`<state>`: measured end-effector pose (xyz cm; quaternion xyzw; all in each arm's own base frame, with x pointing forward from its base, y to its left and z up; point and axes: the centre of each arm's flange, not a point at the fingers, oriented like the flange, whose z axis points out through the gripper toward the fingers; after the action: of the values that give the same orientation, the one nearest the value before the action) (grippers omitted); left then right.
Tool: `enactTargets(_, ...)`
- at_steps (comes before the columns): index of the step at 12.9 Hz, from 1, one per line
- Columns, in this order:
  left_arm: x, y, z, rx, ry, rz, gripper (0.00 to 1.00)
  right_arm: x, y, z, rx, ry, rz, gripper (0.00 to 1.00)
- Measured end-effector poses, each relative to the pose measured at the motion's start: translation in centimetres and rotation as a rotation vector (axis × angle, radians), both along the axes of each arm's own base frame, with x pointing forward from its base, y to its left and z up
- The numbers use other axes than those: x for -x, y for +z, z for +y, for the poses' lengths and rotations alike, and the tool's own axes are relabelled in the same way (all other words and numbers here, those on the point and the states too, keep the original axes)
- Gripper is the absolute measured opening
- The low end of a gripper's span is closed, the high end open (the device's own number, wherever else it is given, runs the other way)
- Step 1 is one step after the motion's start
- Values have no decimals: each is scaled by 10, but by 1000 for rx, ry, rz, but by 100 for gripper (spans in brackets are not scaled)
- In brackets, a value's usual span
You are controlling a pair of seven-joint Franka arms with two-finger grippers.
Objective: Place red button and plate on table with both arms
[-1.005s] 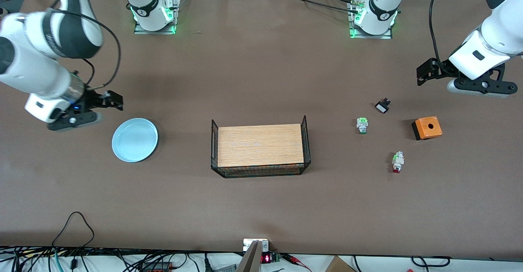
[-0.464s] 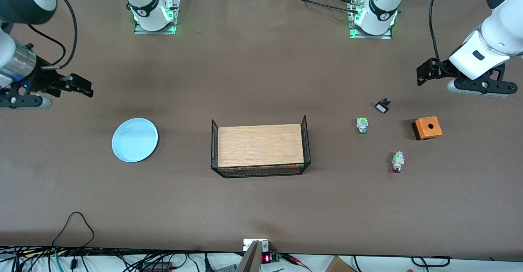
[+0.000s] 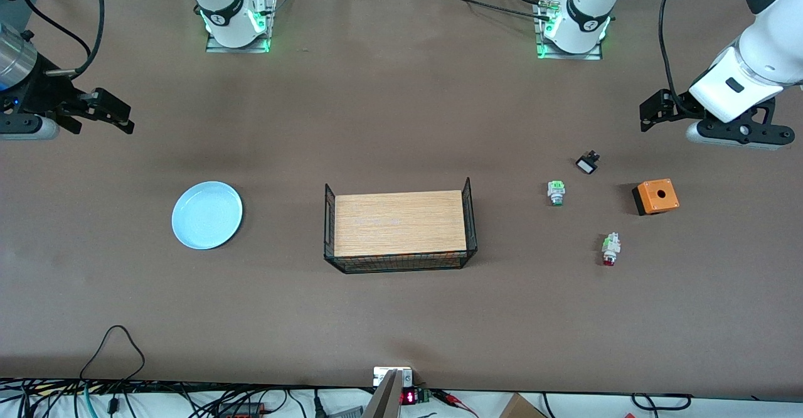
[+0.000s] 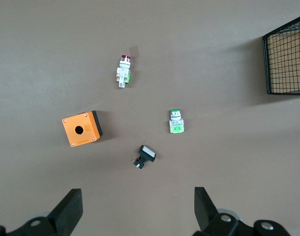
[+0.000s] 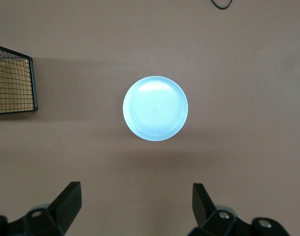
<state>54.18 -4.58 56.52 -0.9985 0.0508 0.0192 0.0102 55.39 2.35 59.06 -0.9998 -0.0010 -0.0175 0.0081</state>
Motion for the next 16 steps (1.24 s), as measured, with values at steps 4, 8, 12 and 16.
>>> enactTargets(4,0,0,0,0,0,0,100,1,1,0,0,-1,-2,100)
enactTargets(8,0,0,0,0,0,0,100,5,6,-3,3,-44,6,100)
enactTargets(12,0,0,0,0,0,0,100,11,12,5,7,-39,4,100)
enactTargets(16,0,0,0,0,0,0,100,13,11,-2,8,-52,22,100)
